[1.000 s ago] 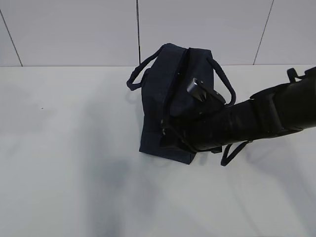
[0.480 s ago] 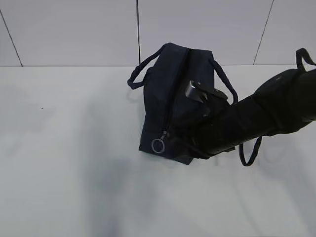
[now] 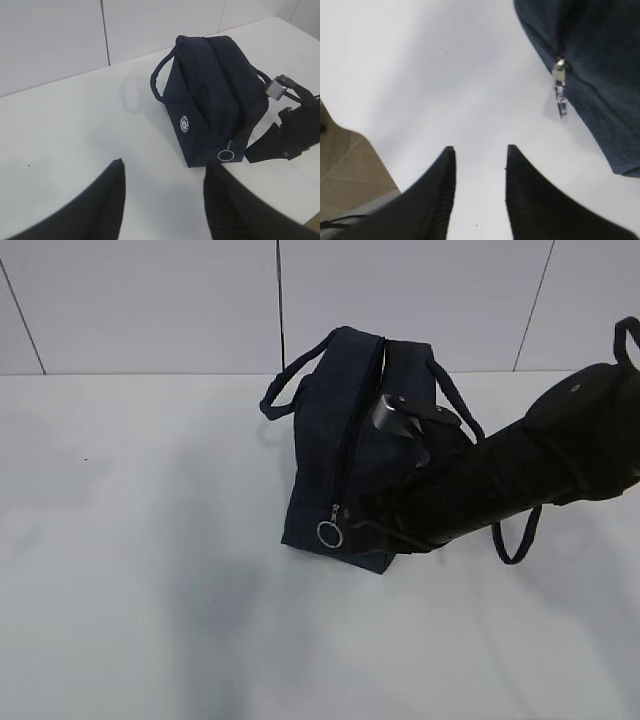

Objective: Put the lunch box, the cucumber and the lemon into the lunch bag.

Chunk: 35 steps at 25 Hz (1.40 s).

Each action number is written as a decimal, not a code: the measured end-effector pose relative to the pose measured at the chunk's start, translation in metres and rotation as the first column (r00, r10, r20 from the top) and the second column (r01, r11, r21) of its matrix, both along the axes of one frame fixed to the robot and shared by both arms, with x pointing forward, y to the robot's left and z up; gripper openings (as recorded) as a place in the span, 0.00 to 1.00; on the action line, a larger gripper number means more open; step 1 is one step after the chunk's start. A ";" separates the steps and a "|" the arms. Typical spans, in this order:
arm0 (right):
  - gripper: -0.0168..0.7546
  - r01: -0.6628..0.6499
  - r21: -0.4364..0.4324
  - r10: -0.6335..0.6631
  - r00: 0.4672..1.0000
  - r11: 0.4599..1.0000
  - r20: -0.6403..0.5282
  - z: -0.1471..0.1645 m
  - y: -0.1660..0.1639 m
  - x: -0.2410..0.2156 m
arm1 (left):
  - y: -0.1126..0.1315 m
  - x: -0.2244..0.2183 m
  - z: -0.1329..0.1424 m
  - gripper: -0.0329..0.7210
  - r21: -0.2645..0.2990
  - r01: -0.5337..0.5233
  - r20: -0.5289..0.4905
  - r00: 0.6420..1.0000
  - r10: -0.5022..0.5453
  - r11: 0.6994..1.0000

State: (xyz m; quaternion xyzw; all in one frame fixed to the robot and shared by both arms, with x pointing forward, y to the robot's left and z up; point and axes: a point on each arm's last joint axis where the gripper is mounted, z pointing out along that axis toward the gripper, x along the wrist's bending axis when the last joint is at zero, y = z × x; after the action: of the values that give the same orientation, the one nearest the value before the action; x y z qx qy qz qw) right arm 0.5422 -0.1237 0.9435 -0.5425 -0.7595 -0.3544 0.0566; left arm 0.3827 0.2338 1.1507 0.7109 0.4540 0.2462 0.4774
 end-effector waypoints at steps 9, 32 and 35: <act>0.40 -0.374 -0.068 0.380 0.911 0.925 0.159 0.002 0.006 -0.011 | 0.000 0.000 0.000 0.52 0.000 0.000 0.001 1.000 0.000 1.000; 0.43 -0.421 0.183 0.361 0.887 0.888 0.288 0.021 -0.050 -0.052 | 0.000 0.000 0.000 0.50 0.000 0.000 0.001 1.000 0.000 1.000; 0.43 -0.371 0.227 0.296 0.905 0.901 0.306 0.021 -0.052 -0.048 | 0.000 0.000 0.000 0.50 0.001 0.000 0.001 1.000 0.000 1.000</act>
State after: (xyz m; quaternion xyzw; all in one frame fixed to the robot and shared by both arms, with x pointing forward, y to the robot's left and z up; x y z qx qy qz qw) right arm 0.4938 -0.1754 0.9644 -0.3377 -0.7845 -0.5120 0.0914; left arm 0.3827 0.2339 1.1508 0.7110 0.4537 0.2471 0.4770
